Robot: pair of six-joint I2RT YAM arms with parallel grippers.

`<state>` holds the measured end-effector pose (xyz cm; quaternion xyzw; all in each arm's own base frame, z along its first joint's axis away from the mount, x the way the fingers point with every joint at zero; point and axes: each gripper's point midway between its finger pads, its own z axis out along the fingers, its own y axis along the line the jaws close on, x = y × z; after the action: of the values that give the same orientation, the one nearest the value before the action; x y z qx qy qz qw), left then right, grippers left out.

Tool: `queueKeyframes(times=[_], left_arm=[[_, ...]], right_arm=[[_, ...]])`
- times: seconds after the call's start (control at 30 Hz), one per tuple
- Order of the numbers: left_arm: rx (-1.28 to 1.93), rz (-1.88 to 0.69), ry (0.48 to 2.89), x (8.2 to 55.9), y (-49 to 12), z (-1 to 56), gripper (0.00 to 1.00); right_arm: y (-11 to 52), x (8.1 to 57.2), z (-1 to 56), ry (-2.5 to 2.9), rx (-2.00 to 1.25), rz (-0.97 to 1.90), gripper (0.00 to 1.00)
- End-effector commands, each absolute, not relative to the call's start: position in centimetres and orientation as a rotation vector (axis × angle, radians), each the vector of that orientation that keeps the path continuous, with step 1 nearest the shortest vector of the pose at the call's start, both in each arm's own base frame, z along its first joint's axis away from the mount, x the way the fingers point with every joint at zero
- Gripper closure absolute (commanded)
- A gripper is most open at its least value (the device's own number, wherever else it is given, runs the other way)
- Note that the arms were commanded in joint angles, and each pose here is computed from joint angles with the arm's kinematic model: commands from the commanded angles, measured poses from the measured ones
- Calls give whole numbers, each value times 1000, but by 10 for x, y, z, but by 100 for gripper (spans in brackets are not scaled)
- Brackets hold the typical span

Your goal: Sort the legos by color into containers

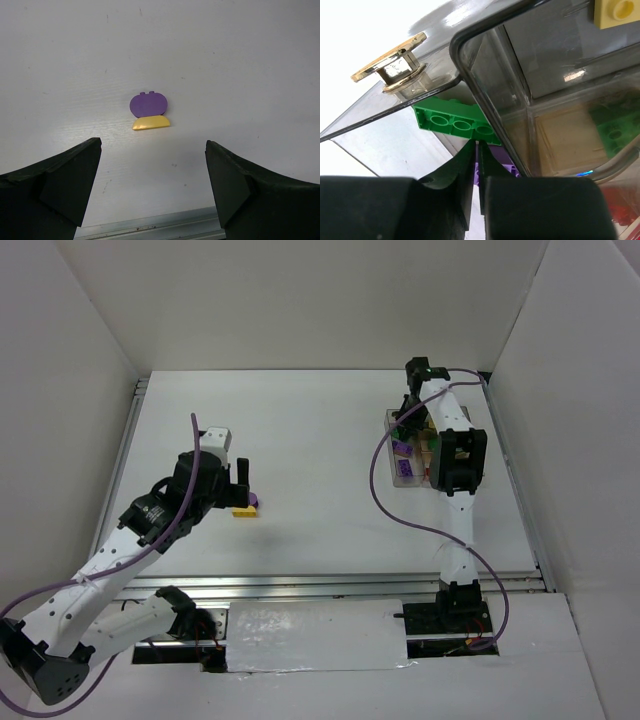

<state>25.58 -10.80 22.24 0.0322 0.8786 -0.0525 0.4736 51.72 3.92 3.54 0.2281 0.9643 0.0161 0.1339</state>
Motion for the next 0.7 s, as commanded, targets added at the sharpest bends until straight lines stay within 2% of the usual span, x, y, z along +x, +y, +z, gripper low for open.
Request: queueKeyframes(times=[0.0, 0.37, 0.57, 0.6, 0.67], left_arm=[[75, -144, 2106, 263, -110, 236, 3], [77, -137, 2117, 264, -110, 232, 3], [75, -137, 2123, 265, -110, 231, 3], [72, -135, 2124, 266, -109, 231, 3], [71, -135, 2126, 266, -109, 230, 3]], right_arm=[[39, 518, 40, 2801, 634, 74, 88], [32, 525, 38, 2741, 658, 35, 100], [33, 536, 37, 2697, 671, 46, 90], [32, 537, 40, 2684, 674, 45, 82], [33, 540, 43, 2669, 668, 44, 75]])
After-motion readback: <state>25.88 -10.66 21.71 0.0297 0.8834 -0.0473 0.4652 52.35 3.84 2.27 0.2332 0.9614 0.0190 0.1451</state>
